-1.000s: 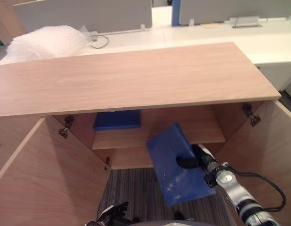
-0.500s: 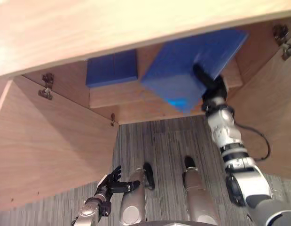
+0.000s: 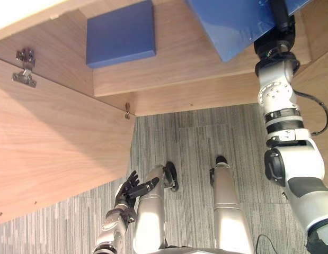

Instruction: Walk over to the cabinet, pick up the folder, carry it to the office cabinet, place the folder inside the office cabinet, then close the office cabinet door

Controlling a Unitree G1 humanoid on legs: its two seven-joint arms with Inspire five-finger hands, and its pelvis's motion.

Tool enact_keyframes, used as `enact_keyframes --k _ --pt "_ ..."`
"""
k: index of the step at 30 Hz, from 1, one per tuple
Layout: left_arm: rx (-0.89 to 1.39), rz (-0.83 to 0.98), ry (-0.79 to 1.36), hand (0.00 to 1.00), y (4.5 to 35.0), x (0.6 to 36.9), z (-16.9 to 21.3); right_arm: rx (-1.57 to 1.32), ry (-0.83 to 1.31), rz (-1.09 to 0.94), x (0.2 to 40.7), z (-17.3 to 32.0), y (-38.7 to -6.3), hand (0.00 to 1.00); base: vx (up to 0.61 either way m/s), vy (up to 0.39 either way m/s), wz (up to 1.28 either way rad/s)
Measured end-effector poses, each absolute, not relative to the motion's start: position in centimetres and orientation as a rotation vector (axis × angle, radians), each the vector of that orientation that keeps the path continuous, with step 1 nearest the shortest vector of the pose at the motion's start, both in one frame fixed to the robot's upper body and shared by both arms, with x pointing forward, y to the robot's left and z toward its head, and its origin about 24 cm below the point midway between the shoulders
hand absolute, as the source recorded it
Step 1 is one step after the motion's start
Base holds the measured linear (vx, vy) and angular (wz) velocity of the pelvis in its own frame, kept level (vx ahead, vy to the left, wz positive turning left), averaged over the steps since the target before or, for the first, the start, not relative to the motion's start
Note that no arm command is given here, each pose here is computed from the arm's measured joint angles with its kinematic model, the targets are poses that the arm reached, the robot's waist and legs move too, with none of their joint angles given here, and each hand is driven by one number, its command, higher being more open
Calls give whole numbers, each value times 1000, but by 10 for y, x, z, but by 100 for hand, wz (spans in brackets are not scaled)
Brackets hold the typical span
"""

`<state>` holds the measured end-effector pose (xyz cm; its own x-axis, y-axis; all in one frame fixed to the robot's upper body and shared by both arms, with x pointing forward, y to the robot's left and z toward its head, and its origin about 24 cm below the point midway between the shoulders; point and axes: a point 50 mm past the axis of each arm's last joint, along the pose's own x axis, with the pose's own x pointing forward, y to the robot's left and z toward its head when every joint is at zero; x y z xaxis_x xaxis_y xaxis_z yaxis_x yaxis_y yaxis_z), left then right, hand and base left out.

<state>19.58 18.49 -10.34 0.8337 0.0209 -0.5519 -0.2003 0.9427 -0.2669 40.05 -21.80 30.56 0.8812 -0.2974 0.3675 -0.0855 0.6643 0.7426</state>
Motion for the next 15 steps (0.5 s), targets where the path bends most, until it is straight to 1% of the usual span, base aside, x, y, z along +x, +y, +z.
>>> enact_keyframes --k 6,7,12,15 --pt "-419 209 581 100 180 195 -105 847 -436 -204 405 306 -221 0 -22 56 16" --pt "-429 223 586 100 180 194 -106 876 -436 -196 405 312 -218 100 4 40 13" --pt "-489 278 599 100 175 193 -107 985 -502 -155 400 343 -211 100 35 33 11" --pt "-498 312 616 100 176 188 -110 1003 -510 -146 400 349 -206 100 36 49 10"
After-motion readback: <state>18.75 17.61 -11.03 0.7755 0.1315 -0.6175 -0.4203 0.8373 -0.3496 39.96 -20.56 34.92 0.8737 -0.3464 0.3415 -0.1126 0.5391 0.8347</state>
